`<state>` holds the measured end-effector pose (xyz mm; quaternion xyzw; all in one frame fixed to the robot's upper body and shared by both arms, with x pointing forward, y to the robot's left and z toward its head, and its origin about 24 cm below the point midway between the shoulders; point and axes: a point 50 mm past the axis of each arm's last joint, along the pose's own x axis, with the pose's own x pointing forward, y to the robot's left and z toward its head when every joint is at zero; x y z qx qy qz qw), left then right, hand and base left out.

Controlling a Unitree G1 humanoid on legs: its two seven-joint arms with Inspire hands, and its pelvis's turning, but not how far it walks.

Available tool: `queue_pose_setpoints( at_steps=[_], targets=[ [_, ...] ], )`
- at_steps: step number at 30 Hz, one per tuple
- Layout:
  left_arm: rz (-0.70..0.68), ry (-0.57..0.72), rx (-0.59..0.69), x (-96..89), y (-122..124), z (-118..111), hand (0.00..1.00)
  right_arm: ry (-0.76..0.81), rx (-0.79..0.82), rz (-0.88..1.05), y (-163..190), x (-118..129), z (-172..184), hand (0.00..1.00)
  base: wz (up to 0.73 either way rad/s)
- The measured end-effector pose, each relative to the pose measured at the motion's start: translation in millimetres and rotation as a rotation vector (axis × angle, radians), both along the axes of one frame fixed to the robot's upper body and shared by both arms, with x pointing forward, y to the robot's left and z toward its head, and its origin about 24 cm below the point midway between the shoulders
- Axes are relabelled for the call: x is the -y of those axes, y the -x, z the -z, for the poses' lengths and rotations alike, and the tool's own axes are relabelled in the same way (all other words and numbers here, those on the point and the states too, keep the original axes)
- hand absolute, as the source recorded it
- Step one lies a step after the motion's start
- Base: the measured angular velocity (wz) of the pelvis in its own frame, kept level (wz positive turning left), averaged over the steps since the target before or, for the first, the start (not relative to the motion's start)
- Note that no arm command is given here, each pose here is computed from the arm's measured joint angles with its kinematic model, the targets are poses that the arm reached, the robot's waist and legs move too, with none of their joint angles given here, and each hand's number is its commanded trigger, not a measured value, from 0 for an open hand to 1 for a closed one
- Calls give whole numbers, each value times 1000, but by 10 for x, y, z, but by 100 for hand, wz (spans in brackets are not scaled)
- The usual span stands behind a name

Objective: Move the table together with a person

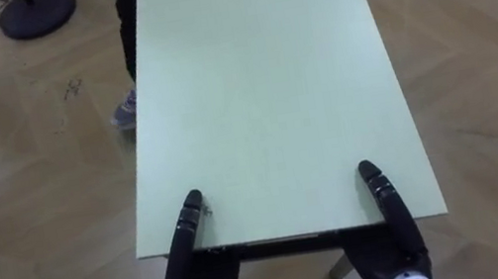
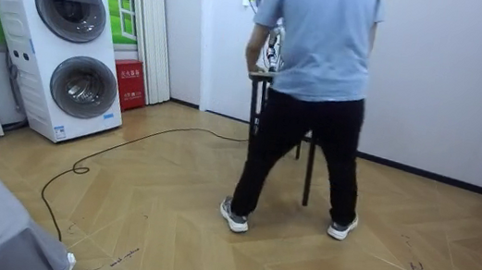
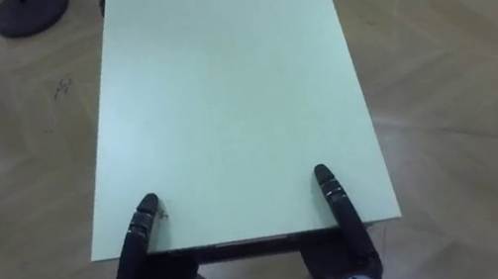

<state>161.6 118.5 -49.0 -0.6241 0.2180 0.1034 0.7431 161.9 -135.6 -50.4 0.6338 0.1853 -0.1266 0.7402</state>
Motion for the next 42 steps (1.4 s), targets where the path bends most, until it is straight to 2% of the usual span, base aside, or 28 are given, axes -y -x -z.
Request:
queue_pose_setpoints(
  at_steps=[17,23,29,42],
  targets=[
    [-42,11,-8,-37,59,0,100,10,22,-51,-67,-47,-33,100,26],
    [-54,20,-6,-46,77,2,100,25,34,-70,-88,-55,-47,100,56],
    [-48,9,8,-65,39,-24,100,17,38,-60,-88,-61,-48,100,98],
    [-81,38,-36,14,70,-6,100,57,33,-79,-155,-34,-79,100,31]
  ],
)
